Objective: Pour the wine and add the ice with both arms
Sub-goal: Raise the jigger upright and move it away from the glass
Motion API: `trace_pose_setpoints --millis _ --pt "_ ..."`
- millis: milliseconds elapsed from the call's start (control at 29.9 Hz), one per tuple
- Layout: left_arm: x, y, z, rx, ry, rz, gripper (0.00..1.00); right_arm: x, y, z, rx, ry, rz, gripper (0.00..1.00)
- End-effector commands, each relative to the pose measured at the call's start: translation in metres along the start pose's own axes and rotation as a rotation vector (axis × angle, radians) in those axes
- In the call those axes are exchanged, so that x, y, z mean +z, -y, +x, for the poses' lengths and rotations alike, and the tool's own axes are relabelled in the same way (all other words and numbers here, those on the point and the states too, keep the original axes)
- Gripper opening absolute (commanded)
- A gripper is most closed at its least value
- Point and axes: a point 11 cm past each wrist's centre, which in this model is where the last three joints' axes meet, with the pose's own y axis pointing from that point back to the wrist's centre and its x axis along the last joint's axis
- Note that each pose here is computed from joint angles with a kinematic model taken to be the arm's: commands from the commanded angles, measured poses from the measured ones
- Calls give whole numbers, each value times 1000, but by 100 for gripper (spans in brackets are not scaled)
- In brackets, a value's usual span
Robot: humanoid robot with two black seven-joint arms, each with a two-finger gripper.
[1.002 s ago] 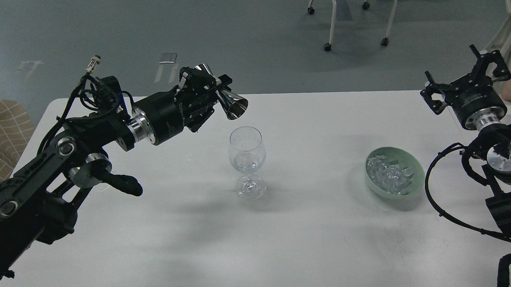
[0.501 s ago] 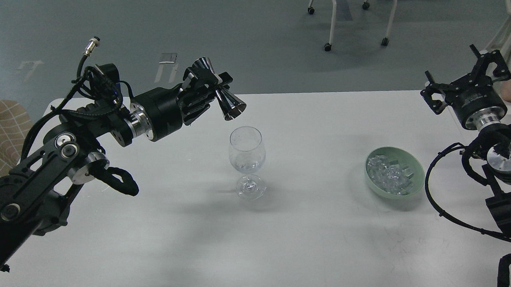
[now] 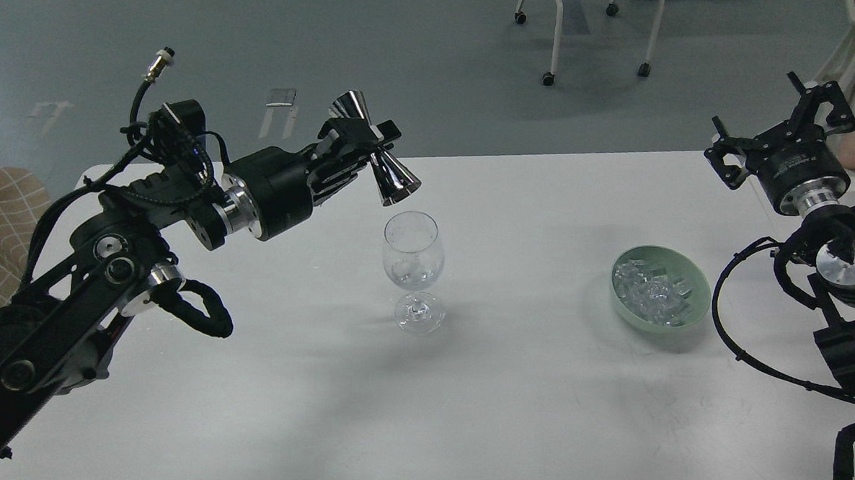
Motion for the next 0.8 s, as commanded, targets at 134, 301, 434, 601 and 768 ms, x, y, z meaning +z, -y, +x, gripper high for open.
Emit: trace_pose_setpoints --millis 134,301,434,601,768 --pt "4 -1 3 11 4 -12 13 -1 -1 1 1 1 2 100" --pt "8 -1 6 23 -60 -41 13 -6 -1 3 7 7 15 100" --pt "11 -8 14 35 -253 -98 13 -6 -1 3 7 7 15 100" --pt "7 -23 32 98 -417 -139 13 -6 -1 3 7 7 15 100" --pt "2 -38 51 174 -686 -216 14 -4 -1 3 8 7 13 100"
